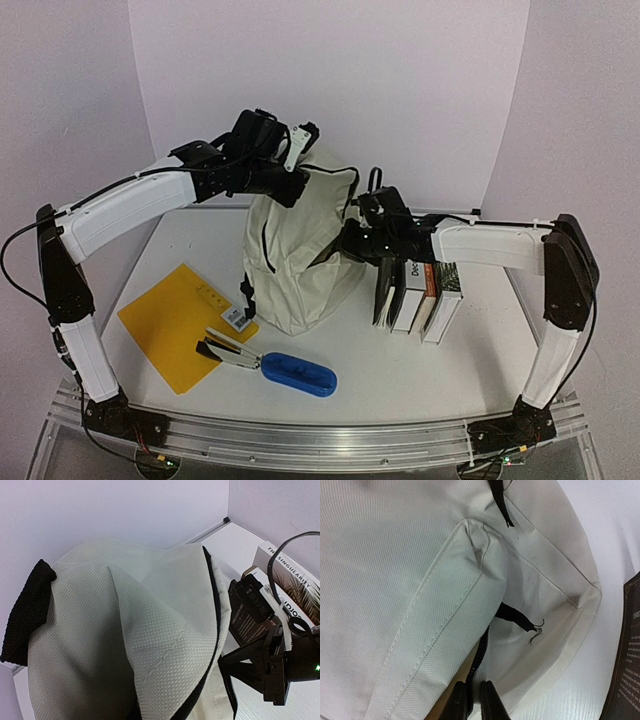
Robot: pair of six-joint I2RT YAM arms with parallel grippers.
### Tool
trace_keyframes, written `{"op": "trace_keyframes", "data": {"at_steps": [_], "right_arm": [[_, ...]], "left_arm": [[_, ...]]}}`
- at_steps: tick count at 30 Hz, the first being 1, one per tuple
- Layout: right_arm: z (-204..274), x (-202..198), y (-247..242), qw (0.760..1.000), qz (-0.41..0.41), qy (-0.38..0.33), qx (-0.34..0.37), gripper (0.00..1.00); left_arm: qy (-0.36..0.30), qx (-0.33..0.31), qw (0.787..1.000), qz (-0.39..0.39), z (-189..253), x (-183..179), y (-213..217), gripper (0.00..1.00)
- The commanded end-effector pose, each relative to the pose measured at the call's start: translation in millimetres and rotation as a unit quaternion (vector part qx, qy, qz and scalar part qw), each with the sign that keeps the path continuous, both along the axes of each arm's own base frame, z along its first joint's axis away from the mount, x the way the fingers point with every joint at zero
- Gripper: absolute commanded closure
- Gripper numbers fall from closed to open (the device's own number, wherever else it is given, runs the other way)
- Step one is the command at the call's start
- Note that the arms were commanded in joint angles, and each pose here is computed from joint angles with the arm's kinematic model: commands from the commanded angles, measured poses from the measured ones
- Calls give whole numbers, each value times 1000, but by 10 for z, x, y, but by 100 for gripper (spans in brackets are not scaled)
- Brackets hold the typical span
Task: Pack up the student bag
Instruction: Adjust the student bag at the center of the board.
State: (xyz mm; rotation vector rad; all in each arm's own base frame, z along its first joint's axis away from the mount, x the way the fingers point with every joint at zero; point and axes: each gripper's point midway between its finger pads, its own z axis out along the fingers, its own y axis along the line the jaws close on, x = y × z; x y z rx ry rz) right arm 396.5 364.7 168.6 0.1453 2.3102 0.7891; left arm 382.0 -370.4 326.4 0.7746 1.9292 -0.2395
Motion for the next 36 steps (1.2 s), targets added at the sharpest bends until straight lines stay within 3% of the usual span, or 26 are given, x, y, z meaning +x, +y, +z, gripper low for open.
{"op": "trace_keyframes", "data": {"at_steps": [1,12,17,18,23,26,31,36], "right_arm": [[231,-9,-1,1000,-4,-16,10,100],[336,-167,-312,999,-33,-23,-5,100],[280,-185,-319,999,-31,-17,-9,100],[277,-183,-311,999,-30,-16,-9,100],[257,-177,-293,999,-25,-16,-12,100],[232,-185,-305,999,-26,-15,-15,100],[207,-186,-313,999,-26,-14,-18,100],[215,-186,-317,999,-26,-16,-19,100]], "left_arm": [[-21,-4,1000,17,155,57,37,100],[-29,21,993,114,71,308,577,100],[-23,24,994,109,52,275,599,99],[-17,15,995,98,63,244,565,95],[6,-38,999,31,318,0,414,47],[10,-74,997,-6,582,-169,345,32],[7,-125,988,-87,1018,-503,153,24],[63,-184,965,-176,1166,-857,-89,24]]}}
